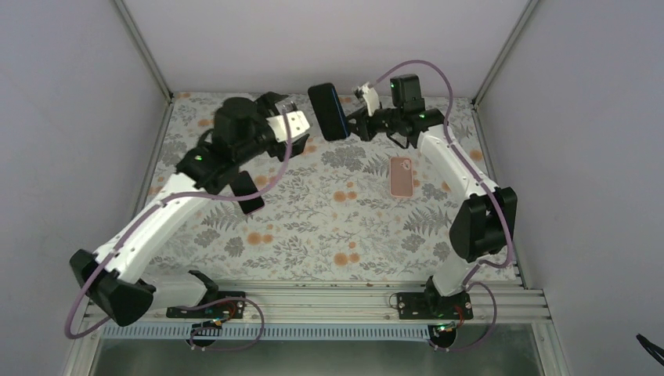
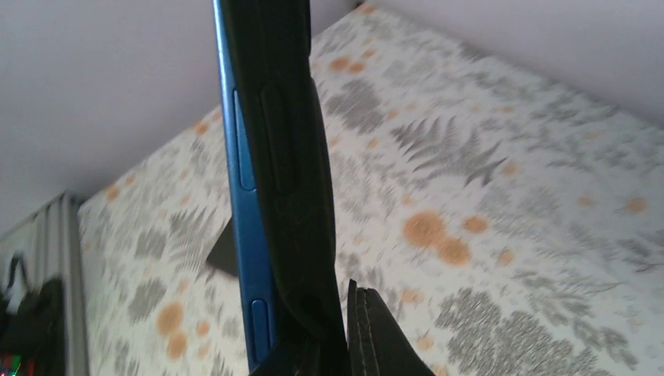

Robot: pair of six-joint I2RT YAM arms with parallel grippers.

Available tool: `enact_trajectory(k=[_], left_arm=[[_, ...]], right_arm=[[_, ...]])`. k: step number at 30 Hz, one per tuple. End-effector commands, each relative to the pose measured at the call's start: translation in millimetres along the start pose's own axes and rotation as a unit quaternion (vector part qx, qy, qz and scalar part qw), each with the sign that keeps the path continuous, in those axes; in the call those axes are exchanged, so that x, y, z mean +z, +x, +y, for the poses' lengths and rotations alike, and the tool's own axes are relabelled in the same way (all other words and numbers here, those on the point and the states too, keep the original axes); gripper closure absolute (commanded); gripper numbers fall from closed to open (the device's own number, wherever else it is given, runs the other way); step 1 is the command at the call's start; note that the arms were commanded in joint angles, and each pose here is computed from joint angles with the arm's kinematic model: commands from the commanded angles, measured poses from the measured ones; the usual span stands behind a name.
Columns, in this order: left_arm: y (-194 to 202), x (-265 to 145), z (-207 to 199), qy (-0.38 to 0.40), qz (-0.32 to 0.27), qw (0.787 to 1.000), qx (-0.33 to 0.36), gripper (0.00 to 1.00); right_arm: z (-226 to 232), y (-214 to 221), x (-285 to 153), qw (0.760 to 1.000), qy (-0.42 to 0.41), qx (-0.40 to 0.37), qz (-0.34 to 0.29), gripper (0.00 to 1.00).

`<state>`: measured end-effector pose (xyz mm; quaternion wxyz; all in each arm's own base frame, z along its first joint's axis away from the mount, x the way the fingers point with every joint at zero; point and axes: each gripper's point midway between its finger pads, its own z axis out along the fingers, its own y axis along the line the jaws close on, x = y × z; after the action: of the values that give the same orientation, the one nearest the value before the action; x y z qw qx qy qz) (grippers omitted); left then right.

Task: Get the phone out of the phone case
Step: Remove the phone case from the phone.

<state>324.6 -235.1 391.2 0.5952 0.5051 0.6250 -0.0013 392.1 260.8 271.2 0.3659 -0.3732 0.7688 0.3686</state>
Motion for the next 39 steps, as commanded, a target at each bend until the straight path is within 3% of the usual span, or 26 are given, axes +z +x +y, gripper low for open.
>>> enact_trajectory(k=[1,10,20,27,39], left_arm=[[6.4,28.8,25.8,-0.138,-0.017,0.99,0.007,0.0],[-16.1,53.2,16.2,-0.188,-0.114,0.975,-0.037,0.0],[-5.9,109.2,-12.2,-0.159,-0.102,0.981,-0.047,0.0],[-10.9,103.6,1.3,-0.229,-0.12,0.964,-0.058,0.0],[-6.5,121.9,8.3,-0.261,-0.096,0.959,-0.047,0.0]], right_arm=[[-25.3,-89.7,-12.8,0.988,0.097,0.048,-0.112,0.97],[-38.5,-118.1,-22.0,0.969,0.135,0.08,-0.191,0.97],[-40.3,-129.6,-32.1,0.959,0.157,0.096,-0.215,0.97],[-30.3,-130.5,-36.3,0.959,0.147,0.097,-0.221,0.97],[-12.2,-135.0,-51.1,0.958,0.137,0.089,-0.236,0.97]])
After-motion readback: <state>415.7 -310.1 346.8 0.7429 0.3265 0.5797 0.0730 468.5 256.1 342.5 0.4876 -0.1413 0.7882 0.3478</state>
